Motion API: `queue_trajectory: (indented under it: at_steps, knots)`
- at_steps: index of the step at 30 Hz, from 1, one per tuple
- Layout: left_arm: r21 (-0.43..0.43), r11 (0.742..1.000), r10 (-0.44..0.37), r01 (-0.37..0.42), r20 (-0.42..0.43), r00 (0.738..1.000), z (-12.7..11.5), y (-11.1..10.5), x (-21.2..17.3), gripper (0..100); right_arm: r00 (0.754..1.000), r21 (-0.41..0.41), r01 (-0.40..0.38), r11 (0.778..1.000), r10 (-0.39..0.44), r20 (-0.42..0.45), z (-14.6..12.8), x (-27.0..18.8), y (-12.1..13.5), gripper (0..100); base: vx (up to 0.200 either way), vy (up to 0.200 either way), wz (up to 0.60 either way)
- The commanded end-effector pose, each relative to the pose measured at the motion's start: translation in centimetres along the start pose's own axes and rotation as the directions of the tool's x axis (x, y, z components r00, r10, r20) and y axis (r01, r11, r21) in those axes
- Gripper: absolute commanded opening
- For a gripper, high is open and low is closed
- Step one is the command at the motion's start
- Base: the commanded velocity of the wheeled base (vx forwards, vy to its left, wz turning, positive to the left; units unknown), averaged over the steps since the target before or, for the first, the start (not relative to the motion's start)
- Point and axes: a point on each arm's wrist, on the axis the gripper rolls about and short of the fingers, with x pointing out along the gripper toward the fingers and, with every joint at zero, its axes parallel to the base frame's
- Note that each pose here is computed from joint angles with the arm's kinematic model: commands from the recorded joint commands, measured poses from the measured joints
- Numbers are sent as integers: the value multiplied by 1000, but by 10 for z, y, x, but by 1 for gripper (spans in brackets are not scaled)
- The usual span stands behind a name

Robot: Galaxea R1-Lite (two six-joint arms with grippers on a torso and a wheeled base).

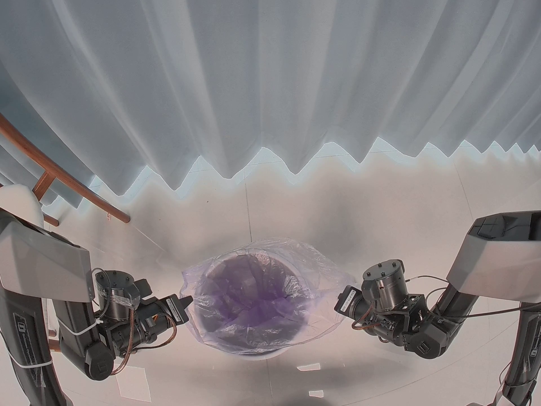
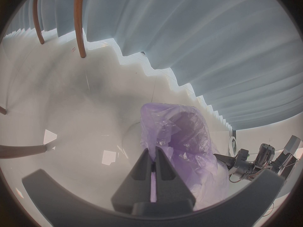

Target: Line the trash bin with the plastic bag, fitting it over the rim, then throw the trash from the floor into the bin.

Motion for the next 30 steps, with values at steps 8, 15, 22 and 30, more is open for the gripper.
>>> queue_trajectory:
  at_steps: [8, 15, 22, 30]
  knots:
    - [18, 996, 93, -92, -63, 994, -14, 12, -19, 0, 998, -57, 23, 998, -26, -53, -29, -6, -1, 0, 0, 0, 0]
    - [49, 983, 181, -177, -74, 981, -23, 23, -12, 0, 999, -97, -2, 995, -4, -52, -57, 6, 1, 0, 0, 0, 0]
    - [38, 968, 249, -247, -67, 966, -25, 34, -8, 0, 998, -129, 1, 992, -8, -57, -76, 13, 1, 0, 0, 0, 0]
    - [46, 958, 287, -284, -85, 954, -32, 40, -4, 0, 999, -149, 19, 989, -26, -44, -90, 20, -4, 0, 0, 0, 0]
